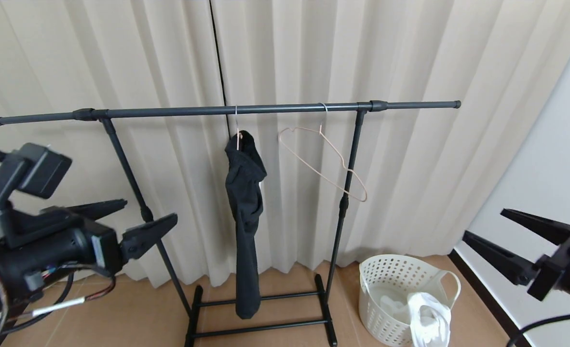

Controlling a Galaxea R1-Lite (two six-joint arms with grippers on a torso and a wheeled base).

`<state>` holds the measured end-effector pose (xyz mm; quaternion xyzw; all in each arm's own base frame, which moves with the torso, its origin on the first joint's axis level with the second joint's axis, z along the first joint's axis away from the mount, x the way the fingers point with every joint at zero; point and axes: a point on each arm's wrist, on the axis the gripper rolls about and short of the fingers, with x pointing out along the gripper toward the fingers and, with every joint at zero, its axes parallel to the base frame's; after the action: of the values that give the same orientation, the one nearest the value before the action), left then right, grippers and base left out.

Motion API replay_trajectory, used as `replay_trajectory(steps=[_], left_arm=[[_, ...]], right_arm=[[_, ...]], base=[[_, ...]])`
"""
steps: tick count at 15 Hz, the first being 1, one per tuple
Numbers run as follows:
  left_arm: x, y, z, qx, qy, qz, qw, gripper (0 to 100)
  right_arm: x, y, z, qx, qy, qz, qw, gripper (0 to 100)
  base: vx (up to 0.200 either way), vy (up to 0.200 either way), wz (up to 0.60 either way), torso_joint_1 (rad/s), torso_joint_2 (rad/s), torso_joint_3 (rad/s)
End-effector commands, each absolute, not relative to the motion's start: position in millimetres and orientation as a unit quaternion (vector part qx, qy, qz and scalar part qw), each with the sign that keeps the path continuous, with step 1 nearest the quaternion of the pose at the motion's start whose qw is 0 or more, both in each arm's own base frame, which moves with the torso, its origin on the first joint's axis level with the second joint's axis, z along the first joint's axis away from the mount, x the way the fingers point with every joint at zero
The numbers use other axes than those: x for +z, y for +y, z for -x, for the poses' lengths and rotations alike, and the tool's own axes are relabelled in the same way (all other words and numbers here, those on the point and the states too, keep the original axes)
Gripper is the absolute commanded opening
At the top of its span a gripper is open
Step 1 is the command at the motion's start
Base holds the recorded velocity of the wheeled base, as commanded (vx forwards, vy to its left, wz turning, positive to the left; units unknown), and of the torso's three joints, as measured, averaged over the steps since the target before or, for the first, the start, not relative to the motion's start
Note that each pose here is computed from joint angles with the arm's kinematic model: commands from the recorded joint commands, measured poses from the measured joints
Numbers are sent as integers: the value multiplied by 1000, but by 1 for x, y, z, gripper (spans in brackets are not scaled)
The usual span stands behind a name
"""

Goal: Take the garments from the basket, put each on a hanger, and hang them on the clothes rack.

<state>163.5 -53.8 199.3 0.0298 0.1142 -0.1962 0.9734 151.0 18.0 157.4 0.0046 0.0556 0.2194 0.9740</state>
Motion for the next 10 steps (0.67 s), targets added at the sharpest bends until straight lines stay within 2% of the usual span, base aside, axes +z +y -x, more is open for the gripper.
replay_trajectory(steps=[1, 3, 6, 10], left_arm=[[180, -38, -99, -206, 79, -31, 975, 100], [160, -30, -80, -182, 85, -33, 979, 100], [140, -22, -62, -168, 87, -35, 981, 100], [115, -12, -38, -140, 81, -46, 986, 100]], right_arm=[[139, 13, -84, 198, 31, 4, 980, 100], [131, 10, -52, 195, 30, 5, 980, 100], [113, 8, -20, 188, 43, 3, 981, 100], [85, 5, 13, 162, 30, 6, 986, 100]], base=[[0, 0, 0, 0, 0, 0], [0, 0, 0, 0, 0, 0], [0, 0, 0, 0, 0, 0], [0, 0, 0, 0, 0, 0]])
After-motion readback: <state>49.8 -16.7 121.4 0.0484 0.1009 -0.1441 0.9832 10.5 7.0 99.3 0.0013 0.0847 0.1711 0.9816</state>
